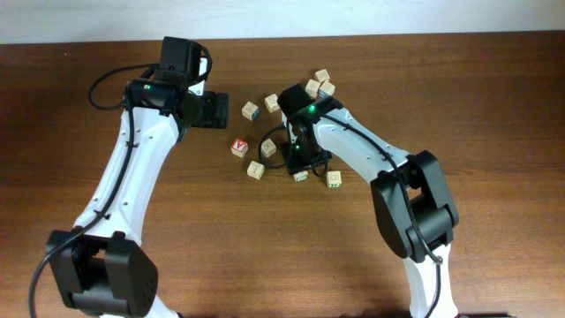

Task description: Rotate 5 blocks

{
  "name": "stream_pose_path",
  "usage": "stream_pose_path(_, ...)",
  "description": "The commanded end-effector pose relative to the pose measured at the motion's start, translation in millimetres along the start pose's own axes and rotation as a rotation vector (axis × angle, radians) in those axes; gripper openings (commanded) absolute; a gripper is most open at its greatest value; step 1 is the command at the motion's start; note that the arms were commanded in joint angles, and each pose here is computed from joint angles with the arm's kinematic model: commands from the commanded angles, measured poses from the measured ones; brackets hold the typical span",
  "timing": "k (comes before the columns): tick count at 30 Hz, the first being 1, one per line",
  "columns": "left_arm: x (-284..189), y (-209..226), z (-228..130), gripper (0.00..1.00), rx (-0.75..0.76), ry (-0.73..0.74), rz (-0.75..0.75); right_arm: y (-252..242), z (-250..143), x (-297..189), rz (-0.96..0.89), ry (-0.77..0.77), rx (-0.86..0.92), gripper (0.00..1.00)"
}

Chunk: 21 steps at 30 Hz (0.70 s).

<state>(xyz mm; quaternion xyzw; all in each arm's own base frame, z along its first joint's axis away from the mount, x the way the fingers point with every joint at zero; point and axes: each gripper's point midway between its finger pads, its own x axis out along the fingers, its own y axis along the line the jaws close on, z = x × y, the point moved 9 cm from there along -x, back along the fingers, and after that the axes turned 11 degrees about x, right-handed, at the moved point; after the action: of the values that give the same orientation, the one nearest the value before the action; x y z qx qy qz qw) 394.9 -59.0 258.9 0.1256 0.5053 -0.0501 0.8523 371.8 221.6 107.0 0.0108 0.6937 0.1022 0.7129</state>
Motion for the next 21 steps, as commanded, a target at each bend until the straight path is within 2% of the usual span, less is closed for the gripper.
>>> stream_pose_path(1, -2, 4, 4, 0.99, -0.022, -0.009, 0.017, 0, -3, 1, -0.019, 0.014, 0.000, 0.43)
stream_pose_path(7, -2, 4, 4, 0.99, -0.022, -0.009, 0.017, -5, -7, 1, -0.050, 0.037, 0.038, 0.31)
stream_pose_path(21, -2, 4, 4, 0.99, -0.022, -0.009, 0.017, -31, -17, -4, -0.161, 0.114, 0.255, 0.32)
